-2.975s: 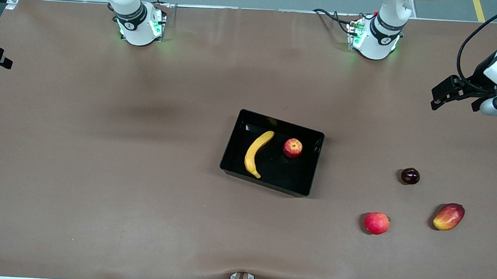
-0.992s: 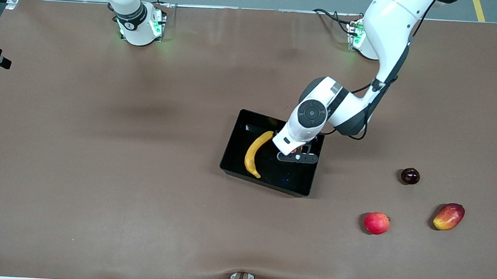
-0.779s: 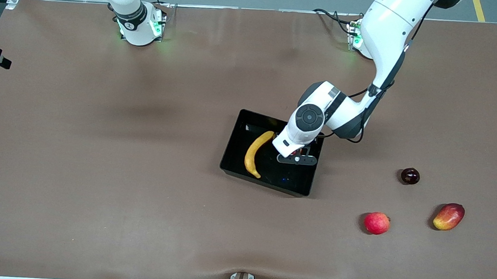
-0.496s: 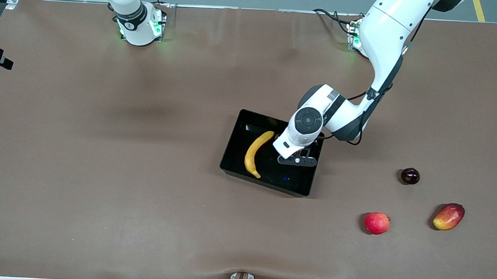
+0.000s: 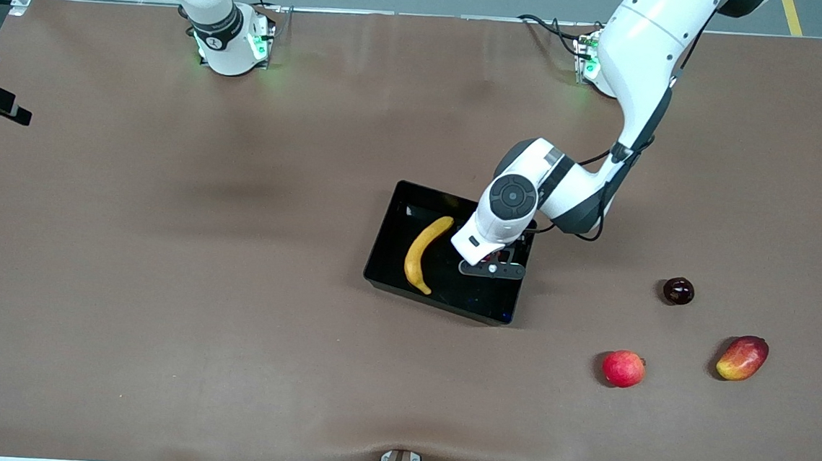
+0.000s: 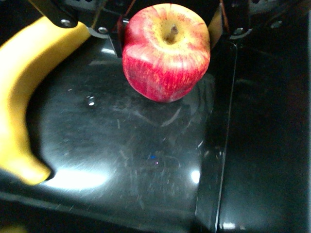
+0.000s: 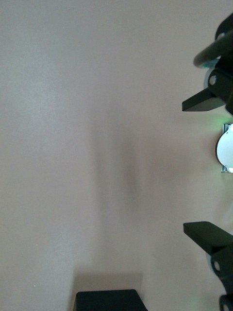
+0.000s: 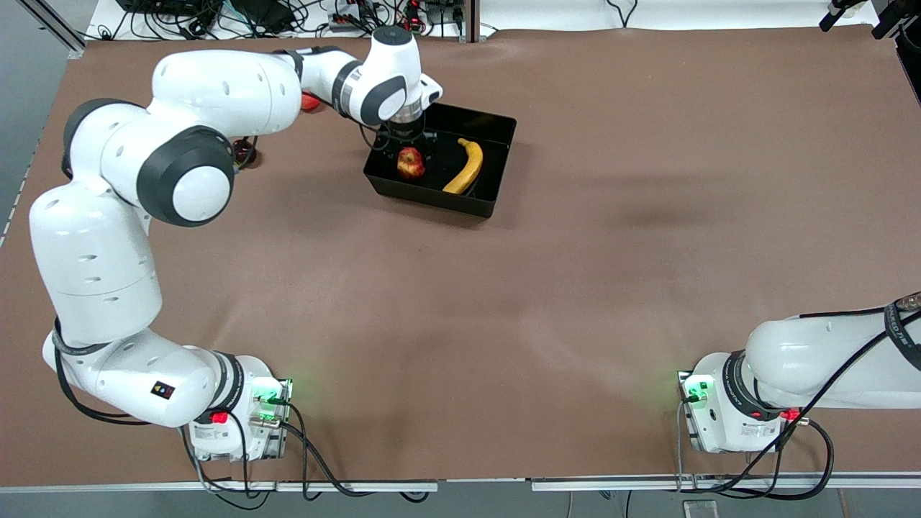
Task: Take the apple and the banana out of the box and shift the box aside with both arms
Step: 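Carry the apple out with the left gripper and set it beside the plum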
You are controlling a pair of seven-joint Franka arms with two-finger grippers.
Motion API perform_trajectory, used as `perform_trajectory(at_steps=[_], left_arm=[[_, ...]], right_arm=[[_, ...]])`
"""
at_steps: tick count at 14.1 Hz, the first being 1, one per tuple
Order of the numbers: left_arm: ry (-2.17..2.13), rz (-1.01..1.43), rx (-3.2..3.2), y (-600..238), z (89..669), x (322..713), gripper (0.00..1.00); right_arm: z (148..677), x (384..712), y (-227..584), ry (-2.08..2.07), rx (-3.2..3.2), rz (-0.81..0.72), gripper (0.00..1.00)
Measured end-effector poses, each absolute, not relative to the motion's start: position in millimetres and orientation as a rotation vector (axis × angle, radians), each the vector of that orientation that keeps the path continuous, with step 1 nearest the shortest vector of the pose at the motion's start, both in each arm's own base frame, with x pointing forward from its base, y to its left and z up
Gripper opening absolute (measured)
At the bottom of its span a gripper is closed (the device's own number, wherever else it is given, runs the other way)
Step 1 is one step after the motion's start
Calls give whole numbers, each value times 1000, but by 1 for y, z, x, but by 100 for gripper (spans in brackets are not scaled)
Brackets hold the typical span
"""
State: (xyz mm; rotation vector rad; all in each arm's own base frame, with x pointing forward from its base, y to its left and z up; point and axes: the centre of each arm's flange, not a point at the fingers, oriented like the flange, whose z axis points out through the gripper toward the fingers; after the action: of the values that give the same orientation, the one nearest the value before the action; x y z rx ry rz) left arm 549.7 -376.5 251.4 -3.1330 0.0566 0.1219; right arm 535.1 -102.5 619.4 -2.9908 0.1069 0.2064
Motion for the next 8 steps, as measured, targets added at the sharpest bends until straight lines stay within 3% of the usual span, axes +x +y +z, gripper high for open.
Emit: perform_trajectory(at_steps=[4, 8], left_arm=[[19, 63, -3127, -371, 349, 567, 70], [-66, 10, -3128, -315, 433, 601, 70]], right_arm=[[620, 535, -103, 106, -2991, 204, 100], [620, 536, -102, 104, -2991, 203, 100]])
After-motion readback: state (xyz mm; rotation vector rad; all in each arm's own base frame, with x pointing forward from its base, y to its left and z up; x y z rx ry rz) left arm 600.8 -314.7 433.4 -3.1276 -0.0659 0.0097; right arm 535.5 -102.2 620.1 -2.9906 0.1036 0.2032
